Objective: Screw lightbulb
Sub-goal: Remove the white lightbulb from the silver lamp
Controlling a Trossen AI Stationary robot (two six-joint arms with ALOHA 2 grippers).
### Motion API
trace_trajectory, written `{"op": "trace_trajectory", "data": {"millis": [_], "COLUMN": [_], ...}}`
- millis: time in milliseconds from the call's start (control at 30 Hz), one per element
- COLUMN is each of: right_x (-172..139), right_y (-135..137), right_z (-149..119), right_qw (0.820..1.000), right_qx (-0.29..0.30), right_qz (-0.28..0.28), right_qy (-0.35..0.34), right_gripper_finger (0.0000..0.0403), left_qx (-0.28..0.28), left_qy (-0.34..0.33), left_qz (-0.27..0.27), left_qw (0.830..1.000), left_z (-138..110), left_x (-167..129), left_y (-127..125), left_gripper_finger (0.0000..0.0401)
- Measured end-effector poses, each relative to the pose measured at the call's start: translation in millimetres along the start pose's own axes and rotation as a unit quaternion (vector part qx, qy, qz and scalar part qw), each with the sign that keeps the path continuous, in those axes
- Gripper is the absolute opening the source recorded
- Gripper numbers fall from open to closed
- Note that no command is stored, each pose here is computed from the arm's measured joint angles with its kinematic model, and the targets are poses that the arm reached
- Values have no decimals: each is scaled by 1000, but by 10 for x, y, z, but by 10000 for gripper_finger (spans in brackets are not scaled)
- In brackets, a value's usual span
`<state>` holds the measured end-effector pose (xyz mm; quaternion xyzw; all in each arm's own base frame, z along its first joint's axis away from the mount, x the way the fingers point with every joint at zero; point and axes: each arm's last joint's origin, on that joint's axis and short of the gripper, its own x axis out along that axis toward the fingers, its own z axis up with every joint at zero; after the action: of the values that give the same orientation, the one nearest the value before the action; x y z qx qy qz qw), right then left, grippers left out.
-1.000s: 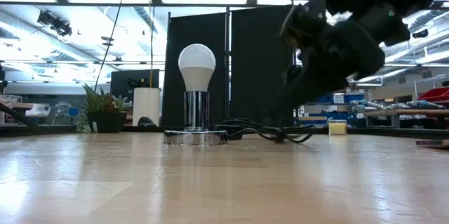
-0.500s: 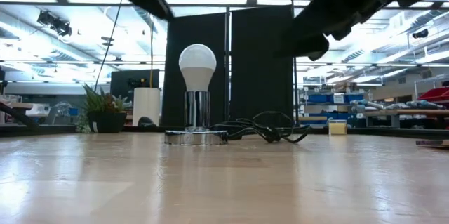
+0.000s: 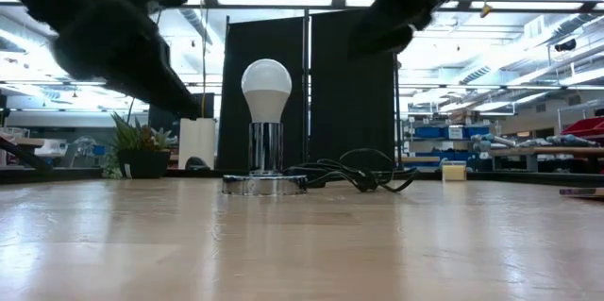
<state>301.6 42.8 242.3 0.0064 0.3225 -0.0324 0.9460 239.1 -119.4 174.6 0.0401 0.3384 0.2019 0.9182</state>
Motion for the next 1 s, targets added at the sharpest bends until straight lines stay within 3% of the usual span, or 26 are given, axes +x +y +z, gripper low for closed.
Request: {"op": "trace_trajectory", "data": {"millis": [267,600,833,1000], "right_x": [235,447,393,291], "right_y": [-144,-355,-398,-448], "right_z": [191,470,719,883], "right_qw": [1000,995,997,993], "right_qx": [13,21,34,98], "right_qz": [12,-14,-14,-22], "right_qy": [18,93,66,58], "right_gripper_finger": [281,294,303,305], "left_qx": [-69,-130,-63,-62], "left_qy": [-41,-112,-140,-139], "left_qz": [29,5,-5,22], "left_qw": [996,985,988,988], "left_z": [-200,-277,-327,-372], "left_x": [226,442,633,896], "left_y": [171,324,236,188], "left_gripper_finger": [229,230,230,230]}}
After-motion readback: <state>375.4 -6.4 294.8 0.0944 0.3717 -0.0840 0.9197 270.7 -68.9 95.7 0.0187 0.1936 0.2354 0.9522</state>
